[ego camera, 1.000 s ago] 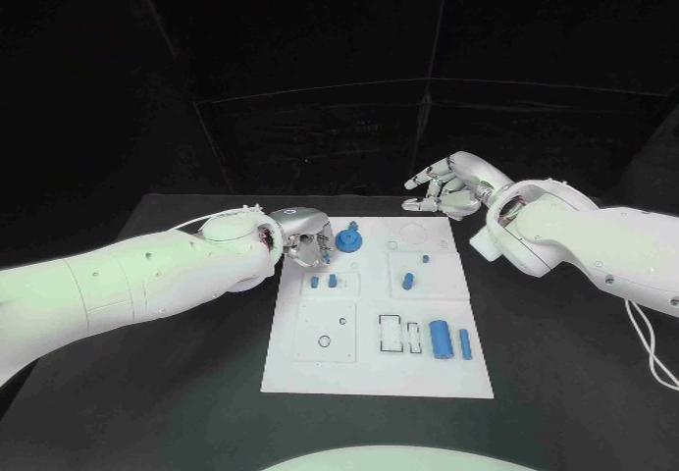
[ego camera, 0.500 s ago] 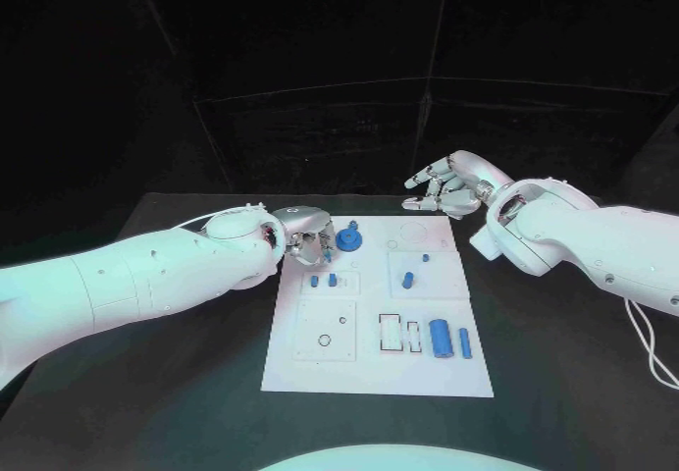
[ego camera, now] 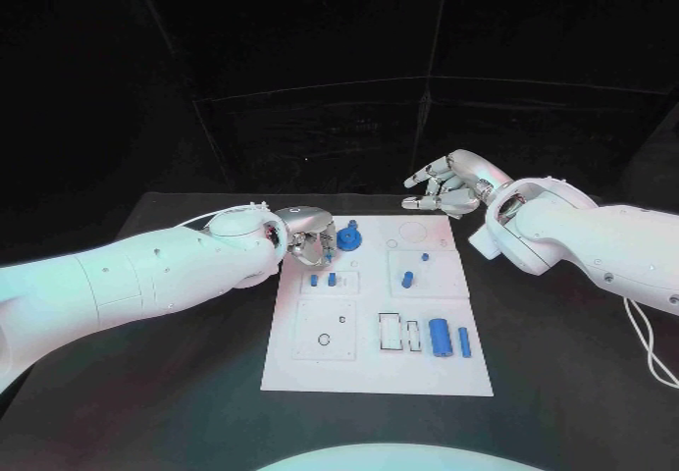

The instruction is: Assemble the parts on the task board

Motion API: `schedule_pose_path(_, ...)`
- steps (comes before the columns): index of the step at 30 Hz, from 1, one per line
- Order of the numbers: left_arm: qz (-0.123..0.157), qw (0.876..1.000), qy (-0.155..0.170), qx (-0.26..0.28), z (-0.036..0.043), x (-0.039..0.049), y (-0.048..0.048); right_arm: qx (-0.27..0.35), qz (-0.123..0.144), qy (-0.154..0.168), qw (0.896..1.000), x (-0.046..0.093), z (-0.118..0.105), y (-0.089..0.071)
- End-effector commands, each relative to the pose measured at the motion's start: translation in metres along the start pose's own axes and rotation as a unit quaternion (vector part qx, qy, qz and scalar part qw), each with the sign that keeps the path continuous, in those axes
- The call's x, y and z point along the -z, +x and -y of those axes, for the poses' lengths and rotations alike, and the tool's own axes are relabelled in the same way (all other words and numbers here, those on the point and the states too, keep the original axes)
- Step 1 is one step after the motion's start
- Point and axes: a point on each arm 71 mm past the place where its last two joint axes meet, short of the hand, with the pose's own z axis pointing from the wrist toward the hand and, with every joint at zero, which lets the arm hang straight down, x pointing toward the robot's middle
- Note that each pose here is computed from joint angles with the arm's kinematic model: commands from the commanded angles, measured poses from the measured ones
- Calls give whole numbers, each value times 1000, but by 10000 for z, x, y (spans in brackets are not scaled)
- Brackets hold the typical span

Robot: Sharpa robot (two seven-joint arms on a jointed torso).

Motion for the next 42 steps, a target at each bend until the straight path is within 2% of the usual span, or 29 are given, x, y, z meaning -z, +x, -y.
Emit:
schedule_pose_path(1,-19,1000,-11,2,-11,-5,27,-1,4,-4,1000,-3,-14,-13)
schedule_pose_path(10,-22,1000,-13,2,-13,-4,32,-1,5,-4,1000,-4,-13,-14)
schedule_pose_path(26,-14,1000,-11,2,-8,-12,20,0,5,-2,1000,-5,-5,-18)
schedule_pose_path(36,-4,1000,-13,2,-33,4,5,1,3,7,1000,0,26,-30)
schedule_pose_path(42,6,1000,-15,9,-66,36,-11,22,-15,25,999,4,99,-41)
